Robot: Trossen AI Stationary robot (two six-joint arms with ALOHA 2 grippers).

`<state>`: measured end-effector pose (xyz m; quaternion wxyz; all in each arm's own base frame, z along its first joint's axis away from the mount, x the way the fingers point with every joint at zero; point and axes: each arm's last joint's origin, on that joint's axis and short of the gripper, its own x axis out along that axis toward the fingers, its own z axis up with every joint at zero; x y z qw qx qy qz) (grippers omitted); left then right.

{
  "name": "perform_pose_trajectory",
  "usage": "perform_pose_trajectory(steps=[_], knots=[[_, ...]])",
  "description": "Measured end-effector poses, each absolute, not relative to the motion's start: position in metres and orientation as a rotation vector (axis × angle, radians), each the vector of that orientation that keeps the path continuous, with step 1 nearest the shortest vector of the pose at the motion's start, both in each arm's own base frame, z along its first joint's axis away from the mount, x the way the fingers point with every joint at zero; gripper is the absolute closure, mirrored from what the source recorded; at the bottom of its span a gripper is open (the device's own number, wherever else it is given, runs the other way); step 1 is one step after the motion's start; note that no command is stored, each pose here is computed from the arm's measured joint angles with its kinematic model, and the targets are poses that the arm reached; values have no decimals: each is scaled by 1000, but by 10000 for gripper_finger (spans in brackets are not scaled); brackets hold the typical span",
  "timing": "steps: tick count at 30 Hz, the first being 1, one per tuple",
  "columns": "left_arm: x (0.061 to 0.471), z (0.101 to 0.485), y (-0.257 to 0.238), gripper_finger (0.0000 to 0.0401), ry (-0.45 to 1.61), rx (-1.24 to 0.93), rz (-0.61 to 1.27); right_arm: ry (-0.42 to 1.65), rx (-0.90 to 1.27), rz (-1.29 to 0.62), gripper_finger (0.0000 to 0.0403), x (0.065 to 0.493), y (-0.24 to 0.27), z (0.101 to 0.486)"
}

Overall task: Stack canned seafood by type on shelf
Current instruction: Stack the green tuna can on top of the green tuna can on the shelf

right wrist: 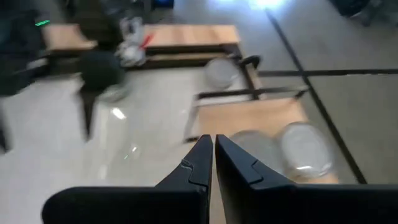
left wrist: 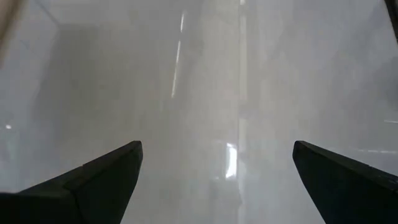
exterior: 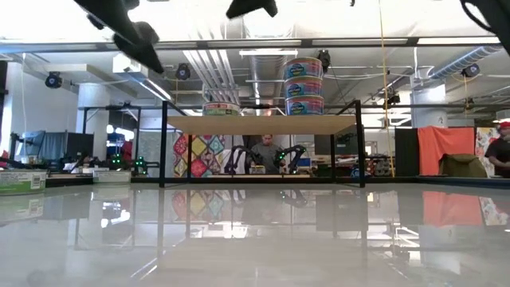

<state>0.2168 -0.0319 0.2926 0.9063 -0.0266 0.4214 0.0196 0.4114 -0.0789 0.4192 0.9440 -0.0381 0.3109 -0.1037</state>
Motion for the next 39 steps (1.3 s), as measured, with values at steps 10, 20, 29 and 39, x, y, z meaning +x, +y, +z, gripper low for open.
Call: perform_pose_trajectory(steps=[10, 20, 29, 39], knots=[[181, 273, -96, 1, 1062, -226, 7, 823, -128, -113, 390, 417, 73, 372], [135, 251, -122, 1, 1281, -415, 244, 931, -89, -46, 390, 406, 175, 302], [113, 246, -108, 52, 1361, -363, 629, 888, 58, -45, 390, 399, 212, 257], [120, 207, -94, 183, 1365, -357, 790, 812, 143, -15, 390, 396, 229, 237]])
